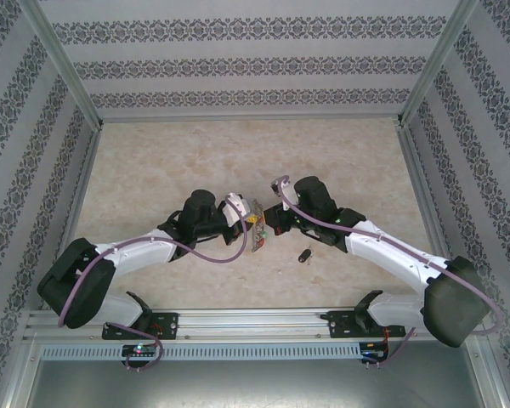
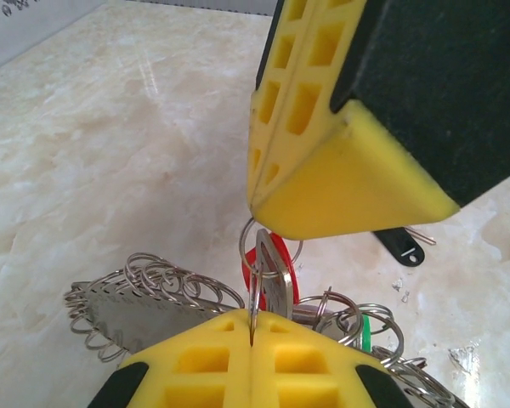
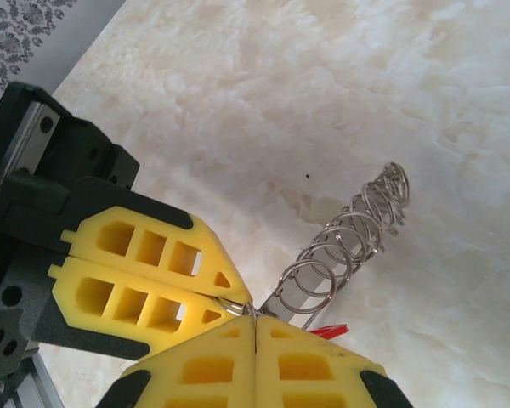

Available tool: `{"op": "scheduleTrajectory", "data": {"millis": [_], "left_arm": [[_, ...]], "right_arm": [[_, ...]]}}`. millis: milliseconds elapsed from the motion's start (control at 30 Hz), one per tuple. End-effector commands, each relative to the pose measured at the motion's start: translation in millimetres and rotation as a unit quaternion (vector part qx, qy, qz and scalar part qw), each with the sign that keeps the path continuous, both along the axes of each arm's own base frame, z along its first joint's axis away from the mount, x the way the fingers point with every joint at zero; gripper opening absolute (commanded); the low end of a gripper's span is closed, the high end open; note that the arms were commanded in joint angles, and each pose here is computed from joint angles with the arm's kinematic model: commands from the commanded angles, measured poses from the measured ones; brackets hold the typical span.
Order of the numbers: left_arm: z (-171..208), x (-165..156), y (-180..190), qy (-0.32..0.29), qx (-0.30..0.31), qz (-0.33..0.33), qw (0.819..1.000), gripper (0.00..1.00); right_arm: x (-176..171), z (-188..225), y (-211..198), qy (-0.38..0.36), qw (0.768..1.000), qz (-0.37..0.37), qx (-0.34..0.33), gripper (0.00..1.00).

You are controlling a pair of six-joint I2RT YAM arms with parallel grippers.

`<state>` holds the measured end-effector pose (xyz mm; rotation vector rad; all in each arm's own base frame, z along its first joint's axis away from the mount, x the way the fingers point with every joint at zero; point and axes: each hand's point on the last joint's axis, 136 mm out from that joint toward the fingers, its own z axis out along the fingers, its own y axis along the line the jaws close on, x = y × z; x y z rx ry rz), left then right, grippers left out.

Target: Put the keys on the keyring

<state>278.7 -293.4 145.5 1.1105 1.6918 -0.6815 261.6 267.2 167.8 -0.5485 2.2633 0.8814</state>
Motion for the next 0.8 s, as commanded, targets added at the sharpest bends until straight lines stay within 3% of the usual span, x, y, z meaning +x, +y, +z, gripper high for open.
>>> {"op": "scheduleTrajectory", "data": {"millis": [0, 233, 767], "left_arm": [[8.0, 8.2, 0.2, -0.019, -0.027, 0.03, 0.999, 0.0], [8.4, 5.5, -1.2, -0.025, -0.044, 0.034, 0.998, 0.0], [12.6, 5.7, -8.4, -0.033, -0.075, 0.024, 0.996, 0.0]], "right_arm": [[11.2, -10.0, -15.1, 0.015, 0.999, -0.05, -0.015, 0.0], [11.8, -36.8, -15.6, 0.048, 0.997, -0.048, -0.039, 0.0], [7.4, -37.3, 10.6, 0.083, 0.996, 0.011, 0.004, 0.0]]}}
